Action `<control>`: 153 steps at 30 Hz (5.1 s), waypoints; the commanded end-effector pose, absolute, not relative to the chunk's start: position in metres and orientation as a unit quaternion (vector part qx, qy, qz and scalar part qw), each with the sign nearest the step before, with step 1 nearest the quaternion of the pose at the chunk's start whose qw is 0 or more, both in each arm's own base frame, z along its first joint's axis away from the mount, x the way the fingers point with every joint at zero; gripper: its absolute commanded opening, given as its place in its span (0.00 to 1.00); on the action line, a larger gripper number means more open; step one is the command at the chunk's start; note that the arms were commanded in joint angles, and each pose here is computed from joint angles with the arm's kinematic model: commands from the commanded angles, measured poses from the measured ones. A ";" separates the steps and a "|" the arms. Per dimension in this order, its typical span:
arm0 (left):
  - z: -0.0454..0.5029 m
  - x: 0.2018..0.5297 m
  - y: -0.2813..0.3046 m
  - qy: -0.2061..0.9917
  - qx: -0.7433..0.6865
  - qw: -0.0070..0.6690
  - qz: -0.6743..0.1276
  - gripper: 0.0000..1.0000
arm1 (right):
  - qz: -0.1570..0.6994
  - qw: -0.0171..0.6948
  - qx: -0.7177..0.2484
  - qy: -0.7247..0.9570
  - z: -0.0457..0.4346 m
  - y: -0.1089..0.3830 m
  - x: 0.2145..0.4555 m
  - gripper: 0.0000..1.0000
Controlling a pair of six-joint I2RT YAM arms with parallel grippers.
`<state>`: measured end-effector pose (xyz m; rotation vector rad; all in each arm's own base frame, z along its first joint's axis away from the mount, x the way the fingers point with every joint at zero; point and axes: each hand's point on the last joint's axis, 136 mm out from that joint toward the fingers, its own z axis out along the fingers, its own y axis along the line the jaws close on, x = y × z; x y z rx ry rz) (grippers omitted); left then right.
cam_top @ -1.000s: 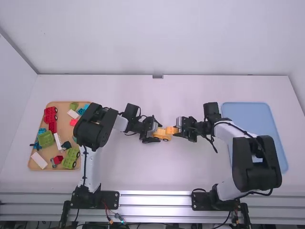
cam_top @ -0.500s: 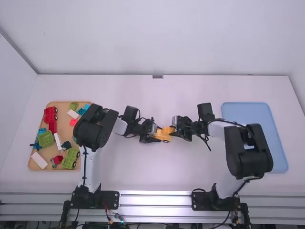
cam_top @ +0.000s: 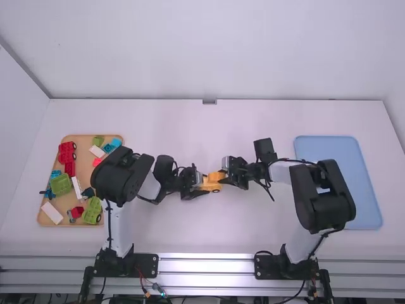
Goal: Assemble lego blocks to make yellow taxi
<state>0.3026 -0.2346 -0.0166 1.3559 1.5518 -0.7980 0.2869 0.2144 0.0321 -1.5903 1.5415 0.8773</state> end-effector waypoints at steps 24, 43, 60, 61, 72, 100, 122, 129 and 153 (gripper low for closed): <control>-0.049 0.309 -0.231 0.665 0.586 0.355 -0.297 0.18 | 0.386 0.387 -0.601 0.584 0.026 0.229 0.292 0.03; -0.051 0.301 -0.233 0.660 0.592 0.353 -0.298 0.12 | 0.344 0.358 -0.601 0.626 0.009 0.233 0.298 0.00; -0.051 0.302 -0.233 0.657 0.594 0.360 -0.294 0.09 | 0.328 0.331 -0.623 0.628 -0.004 0.230 0.287 0.00; -0.050 0.303 -0.233 0.658 0.593 0.360 -0.293 0.09 | 0.323 0.323 -0.625 0.633 -0.007 0.231 0.285 0.00; -0.050 0.304 -0.234 0.657 0.593 0.362 -0.293 0.07 | 0.251 0.259 -0.645 0.674 -0.036 0.226 0.278 0.00; -0.047 0.306 -0.235 0.658 0.588 0.366 -0.297 0.06 | 0.402 0.421 -0.604 0.544 0.053 0.240 0.293 0.46; -0.010 0.312 -0.222 0.683 0.584 0.357 -0.255 0.99 | 0.328 0.330 -0.571 0.676 -0.012 0.198 0.305 0.98; 0.055 0.316 -0.203 0.719 0.557 0.367 -0.194 0.99 | 0.335 0.328 -0.602 0.646 -0.024 0.230 0.294 0.98; 0.270 0.337 -0.085 0.787 0.100 0.608 -0.032 0.99 | 0.202 0.326 -0.581 0.718 0.018 0.222 0.339 0.27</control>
